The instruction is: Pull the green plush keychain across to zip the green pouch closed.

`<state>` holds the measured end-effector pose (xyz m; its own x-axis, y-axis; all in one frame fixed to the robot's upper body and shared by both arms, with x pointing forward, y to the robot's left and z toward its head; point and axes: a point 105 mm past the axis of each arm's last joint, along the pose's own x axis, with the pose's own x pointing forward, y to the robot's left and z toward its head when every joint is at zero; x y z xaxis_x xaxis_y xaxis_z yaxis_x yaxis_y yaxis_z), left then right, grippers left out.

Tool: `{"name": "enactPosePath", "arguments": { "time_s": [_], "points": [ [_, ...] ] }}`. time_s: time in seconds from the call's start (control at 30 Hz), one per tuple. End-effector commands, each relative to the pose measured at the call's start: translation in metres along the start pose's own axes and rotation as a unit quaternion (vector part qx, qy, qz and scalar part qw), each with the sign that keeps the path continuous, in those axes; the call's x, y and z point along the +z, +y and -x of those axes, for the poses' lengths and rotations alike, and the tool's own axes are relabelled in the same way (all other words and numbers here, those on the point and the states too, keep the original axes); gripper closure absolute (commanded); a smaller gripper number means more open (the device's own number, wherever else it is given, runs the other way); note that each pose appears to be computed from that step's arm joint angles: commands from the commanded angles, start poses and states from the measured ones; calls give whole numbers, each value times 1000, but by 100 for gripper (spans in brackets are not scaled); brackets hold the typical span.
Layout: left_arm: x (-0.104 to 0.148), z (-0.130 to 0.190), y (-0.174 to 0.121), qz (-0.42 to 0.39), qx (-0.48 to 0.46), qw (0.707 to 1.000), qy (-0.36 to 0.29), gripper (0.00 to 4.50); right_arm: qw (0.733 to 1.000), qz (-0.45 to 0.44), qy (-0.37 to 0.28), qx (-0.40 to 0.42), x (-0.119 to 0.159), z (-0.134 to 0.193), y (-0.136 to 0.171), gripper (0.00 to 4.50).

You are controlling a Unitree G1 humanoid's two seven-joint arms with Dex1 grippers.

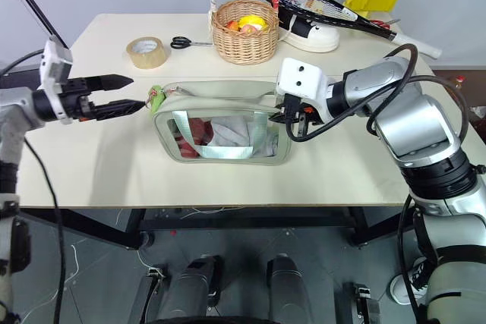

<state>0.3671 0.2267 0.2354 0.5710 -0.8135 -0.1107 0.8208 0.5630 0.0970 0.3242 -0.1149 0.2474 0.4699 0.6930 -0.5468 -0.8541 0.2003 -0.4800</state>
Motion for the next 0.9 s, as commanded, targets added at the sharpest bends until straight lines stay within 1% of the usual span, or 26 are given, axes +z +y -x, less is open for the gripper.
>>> {"name": "enactPosePath", "arguments": {
  "time_s": [0.03, 0.1, 0.13, 0.2, 0.37, 0.5, 0.63, 0.73, 0.8, 0.9],
  "points": [
    [0, -4, 4, -9, 6, 1000, 12, 0, 1000, 18, -13, -10, 9, 4, -1, 436],
    [-2, -8, 8, -1, 12, 1000, 11, 54, 1000, 16, -13, -12, 9, 5, -1, 450],
    [-2, -10, 7, 2, 8, 1000, 10, 82, 1000, 15, -14, -14, 9, 5, -1, 450],
    [-1, -12, 7, 3, 2, 1000, 8, 190, 1000, 12, -13, -16, 9, 6, -1, 450],
    [4, -9, 11, 0, 7, 1000, 0, 441, 1000, 7, -12, -23, 8, 7, -2, 450],
    [15, 1, 10, -13, 2, 1000, -12, 441, 1000, 3, -12, -26, 7, 7, -3, 450],
    [47, 6, 1, -8, -22, 998, -62, 441, 1000, 0, -12, -25, 7, 5, -3, 450],
    [70, -7, -19, -18, -64, 994, -89, 441, 1000, -2, -12, -24, 6, 4, -3, 450],
    [72, -27, -35, -26, -94, 992, -74, 441, 1000, -3, -12, -24, 6, 2, -4, 450],
    [68, -52, -51, -22, -131, 990, -50, 441, 1000, -5, -12, -26, 5, 0, -5, 450]
  ]
}}
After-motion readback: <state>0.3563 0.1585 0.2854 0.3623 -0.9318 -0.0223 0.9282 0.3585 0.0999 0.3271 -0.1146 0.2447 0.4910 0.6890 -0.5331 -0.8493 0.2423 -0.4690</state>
